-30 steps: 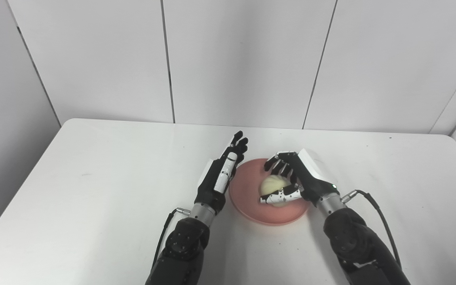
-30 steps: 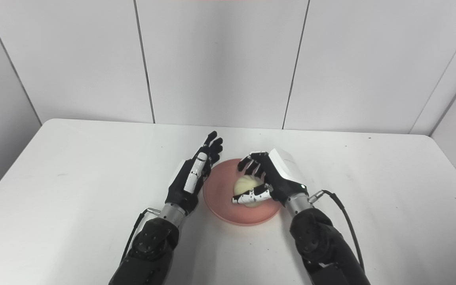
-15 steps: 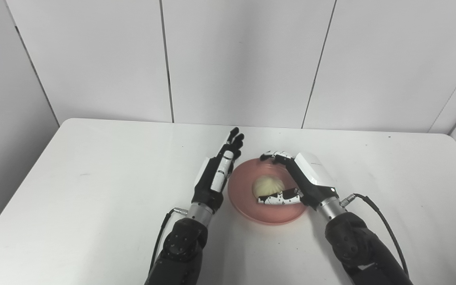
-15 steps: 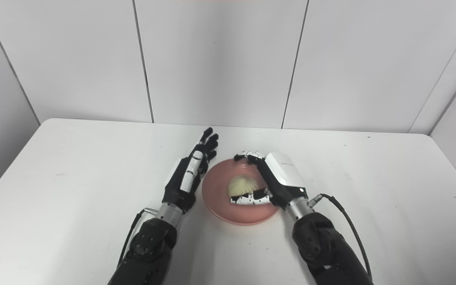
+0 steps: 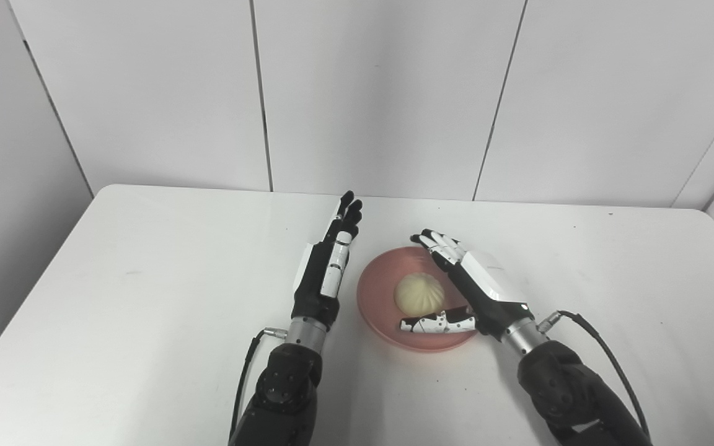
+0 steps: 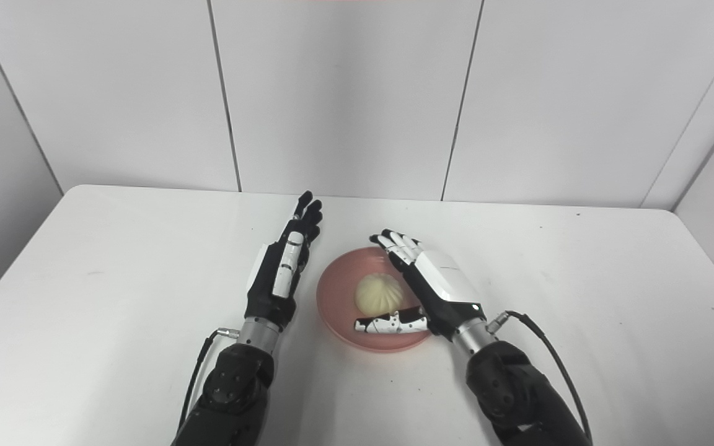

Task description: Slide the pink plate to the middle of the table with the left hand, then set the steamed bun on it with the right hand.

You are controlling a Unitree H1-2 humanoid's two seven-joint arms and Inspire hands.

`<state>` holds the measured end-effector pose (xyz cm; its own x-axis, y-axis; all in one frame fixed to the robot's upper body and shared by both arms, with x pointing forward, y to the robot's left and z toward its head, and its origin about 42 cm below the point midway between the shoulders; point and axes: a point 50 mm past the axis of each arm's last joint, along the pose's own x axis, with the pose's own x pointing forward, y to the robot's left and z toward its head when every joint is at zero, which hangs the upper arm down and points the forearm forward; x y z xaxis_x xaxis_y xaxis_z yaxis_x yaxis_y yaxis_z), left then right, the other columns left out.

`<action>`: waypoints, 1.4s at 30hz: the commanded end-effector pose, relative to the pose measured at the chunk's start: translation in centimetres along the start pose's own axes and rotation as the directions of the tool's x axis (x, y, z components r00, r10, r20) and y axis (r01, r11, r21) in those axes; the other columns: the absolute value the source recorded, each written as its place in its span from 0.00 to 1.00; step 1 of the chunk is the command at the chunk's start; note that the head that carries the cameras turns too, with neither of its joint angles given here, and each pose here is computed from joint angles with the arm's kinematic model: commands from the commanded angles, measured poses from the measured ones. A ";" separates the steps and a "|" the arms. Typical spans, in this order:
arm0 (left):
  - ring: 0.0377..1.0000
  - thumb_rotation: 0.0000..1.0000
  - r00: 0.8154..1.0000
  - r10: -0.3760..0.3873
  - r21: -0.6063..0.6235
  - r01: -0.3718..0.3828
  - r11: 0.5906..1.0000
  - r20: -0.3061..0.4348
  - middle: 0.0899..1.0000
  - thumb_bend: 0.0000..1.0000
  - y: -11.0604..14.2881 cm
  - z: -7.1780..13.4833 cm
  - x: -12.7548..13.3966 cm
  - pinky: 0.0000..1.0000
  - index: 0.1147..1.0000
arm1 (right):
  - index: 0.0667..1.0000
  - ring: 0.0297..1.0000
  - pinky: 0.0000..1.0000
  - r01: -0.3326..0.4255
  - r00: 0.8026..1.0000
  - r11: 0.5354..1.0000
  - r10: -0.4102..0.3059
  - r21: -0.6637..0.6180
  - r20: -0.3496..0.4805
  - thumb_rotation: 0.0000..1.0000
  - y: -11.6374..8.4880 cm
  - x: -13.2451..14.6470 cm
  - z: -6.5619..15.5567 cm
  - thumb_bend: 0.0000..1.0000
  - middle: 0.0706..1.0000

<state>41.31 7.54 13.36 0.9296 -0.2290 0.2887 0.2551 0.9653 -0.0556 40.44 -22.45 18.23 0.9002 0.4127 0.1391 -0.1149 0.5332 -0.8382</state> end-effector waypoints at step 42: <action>1.00 1.00 0.974 0.036 -0.063 -0.051 0.997 -0.225 1.00 0.54 2.8 -0.4 -4.3 1.00 1.00 | 1.00 1.00 1.00 0.342 0.935 0.538 -0.274 0.770 -0.223 0.85 1.4 -3.9 -1.4 0.70 1.00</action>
<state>38.51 10.18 12.42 0.9686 -0.2314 0.0914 0.2419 0.9618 -0.1281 37.14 -24.58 14.37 0.9772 0.0623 0.2030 -0.0648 0.9979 0.0058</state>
